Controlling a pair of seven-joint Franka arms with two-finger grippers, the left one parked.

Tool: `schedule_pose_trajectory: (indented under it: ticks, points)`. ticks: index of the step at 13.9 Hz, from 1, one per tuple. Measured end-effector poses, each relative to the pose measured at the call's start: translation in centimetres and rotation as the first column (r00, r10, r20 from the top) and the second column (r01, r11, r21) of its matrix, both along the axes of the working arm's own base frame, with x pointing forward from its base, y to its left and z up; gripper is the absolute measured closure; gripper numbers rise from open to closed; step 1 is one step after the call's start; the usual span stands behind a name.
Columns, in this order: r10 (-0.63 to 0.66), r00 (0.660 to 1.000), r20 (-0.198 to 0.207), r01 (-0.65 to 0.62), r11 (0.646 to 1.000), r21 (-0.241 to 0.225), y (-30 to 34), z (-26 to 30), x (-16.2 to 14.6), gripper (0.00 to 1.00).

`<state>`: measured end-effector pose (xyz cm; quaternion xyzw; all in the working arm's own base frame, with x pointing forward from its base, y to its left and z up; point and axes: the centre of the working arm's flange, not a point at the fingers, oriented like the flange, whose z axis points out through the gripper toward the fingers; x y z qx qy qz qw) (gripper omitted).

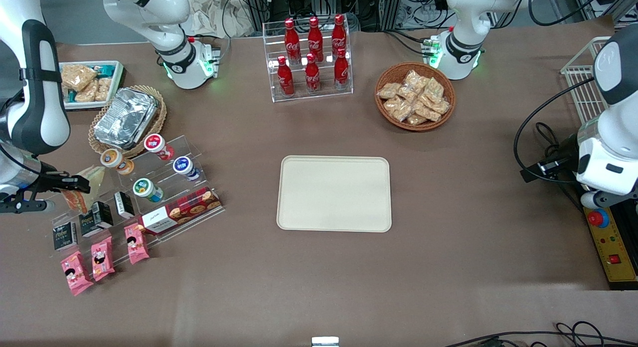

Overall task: Place sandwich on tray
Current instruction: 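Lift the sandwich up out of the rack with the right gripper, then carry the sandwich over the cream tray with the right gripper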

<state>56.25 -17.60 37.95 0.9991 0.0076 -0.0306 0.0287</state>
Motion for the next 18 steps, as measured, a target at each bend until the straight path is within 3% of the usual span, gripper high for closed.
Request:
schedule_pose_trajectory:
  ticks: [2,7,13,16,18]
  points:
    - [0.015,1.000,0.000,-0.015,1.000,0.001,0.0,0.1,0.0,0.51]
    - [0.059,0.998,0.004,-0.059,0.998,0.001,0.3,2.5,0.9,0.53]
    - [0.173,0.985,-0.026,-0.173,0.985,0.017,6.7,13.2,3.5,0.53]
    - [0.279,0.960,-0.040,-0.276,0.959,0.062,14.2,14.9,4.1,0.52]
    - [0.344,0.939,-0.022,-0.339,0.933,0.117,19.4,15.1,4.2,0.52]
